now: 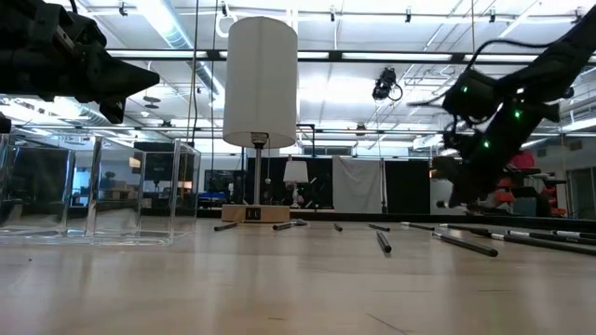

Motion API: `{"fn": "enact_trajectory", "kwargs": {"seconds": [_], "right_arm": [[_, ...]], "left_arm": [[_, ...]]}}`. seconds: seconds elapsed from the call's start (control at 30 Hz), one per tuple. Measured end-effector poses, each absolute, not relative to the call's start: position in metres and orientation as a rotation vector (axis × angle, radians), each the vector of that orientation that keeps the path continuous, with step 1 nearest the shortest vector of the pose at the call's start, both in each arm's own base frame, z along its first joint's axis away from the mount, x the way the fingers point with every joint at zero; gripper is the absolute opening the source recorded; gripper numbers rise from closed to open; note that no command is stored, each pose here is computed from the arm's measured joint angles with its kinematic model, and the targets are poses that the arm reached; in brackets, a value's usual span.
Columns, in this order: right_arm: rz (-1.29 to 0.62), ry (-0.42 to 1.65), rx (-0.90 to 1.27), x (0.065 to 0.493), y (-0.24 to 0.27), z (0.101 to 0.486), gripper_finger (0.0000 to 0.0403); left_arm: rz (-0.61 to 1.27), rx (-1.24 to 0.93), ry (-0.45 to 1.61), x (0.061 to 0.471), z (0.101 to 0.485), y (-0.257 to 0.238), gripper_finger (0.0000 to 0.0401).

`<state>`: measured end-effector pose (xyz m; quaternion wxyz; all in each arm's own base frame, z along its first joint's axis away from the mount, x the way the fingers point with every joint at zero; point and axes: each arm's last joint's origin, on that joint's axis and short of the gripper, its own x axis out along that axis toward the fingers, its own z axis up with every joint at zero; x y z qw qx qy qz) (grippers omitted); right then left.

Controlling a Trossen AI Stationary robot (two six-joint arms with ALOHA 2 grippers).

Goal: Put items in baskets/containers
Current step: Put the blush brush in the transparent organizer

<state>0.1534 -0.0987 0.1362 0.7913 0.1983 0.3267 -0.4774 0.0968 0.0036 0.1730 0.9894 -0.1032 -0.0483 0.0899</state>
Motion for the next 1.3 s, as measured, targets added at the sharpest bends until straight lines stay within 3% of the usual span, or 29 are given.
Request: {"fn": "enact_trajectory", "kwargs": {"seconds": [0.53, 0.83, 1.07, 1.3], "right_arm": [[-0.452, -0.038, 0.178, 0.217, -0.018, 0.208, 0.0028], [-0.26, -0.282, 0.055, 0.245, 0.018, 0.21, 0.0029], [-0.167, -0.304, -0.003, 0.29, 0.032, 0.215, 0.0029], [-0.065, -0.354, -0.055, 0.321, 0.04, 0.225, 0.0029]], "left_arm": [[0.192, -0.273, -0.198, 0.098, 0.183, 0.004, 0.0012], [0.14, -0.183, -0.129, 0.129, 0.178, -0.004, 0.002], [0.069, -0.152, -0.084, 0.158, 0.166, -0.008, 0.0114], [-0.013, -0.091, -0.016, 0.219, 0.176, -0.016, 0.0209]]}}
